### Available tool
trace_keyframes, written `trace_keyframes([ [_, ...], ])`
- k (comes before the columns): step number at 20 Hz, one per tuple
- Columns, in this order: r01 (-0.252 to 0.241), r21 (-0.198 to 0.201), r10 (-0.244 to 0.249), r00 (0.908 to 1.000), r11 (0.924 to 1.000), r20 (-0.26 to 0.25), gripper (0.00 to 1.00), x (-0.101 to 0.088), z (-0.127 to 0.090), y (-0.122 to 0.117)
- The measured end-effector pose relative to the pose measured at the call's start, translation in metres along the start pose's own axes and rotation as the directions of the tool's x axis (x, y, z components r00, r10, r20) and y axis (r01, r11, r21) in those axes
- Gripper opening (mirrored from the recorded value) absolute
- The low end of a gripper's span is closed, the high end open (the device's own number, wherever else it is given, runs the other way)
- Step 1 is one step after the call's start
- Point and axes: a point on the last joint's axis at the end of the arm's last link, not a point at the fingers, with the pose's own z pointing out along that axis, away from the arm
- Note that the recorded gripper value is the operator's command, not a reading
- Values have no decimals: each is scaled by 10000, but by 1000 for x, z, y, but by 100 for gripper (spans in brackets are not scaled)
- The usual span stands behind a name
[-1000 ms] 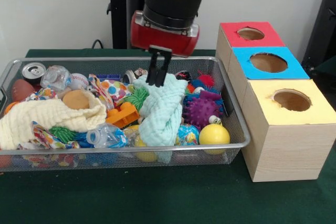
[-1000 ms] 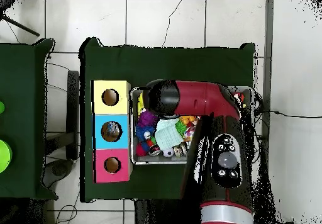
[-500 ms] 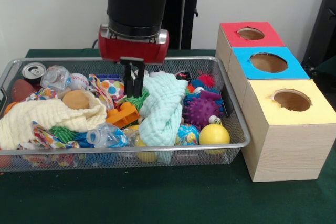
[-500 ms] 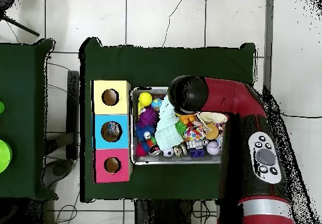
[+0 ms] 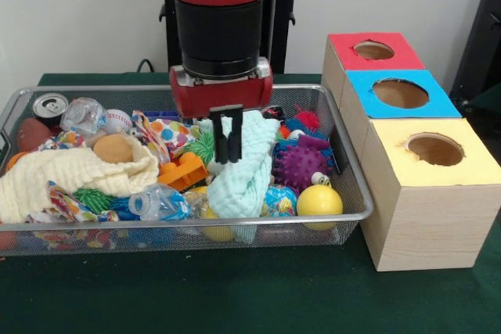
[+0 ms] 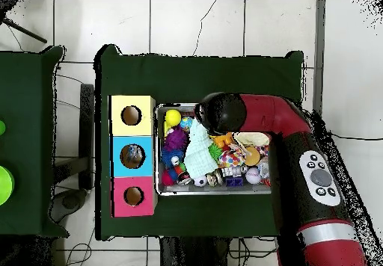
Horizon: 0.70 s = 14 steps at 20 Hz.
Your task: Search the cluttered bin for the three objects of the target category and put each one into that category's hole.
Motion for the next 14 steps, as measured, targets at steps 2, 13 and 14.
trace_keyframes([
  [2, 489, -233, -487, 9988, 9985, 88, 0, -2, 2, 11],
  [13, 2136, -914, -2059, 9747, 9726, 868, 0, -24, 0, 55],
  [14, 2177, -918, -2096, 9736, 9717, 904, 0, -25, 0, 57],
])
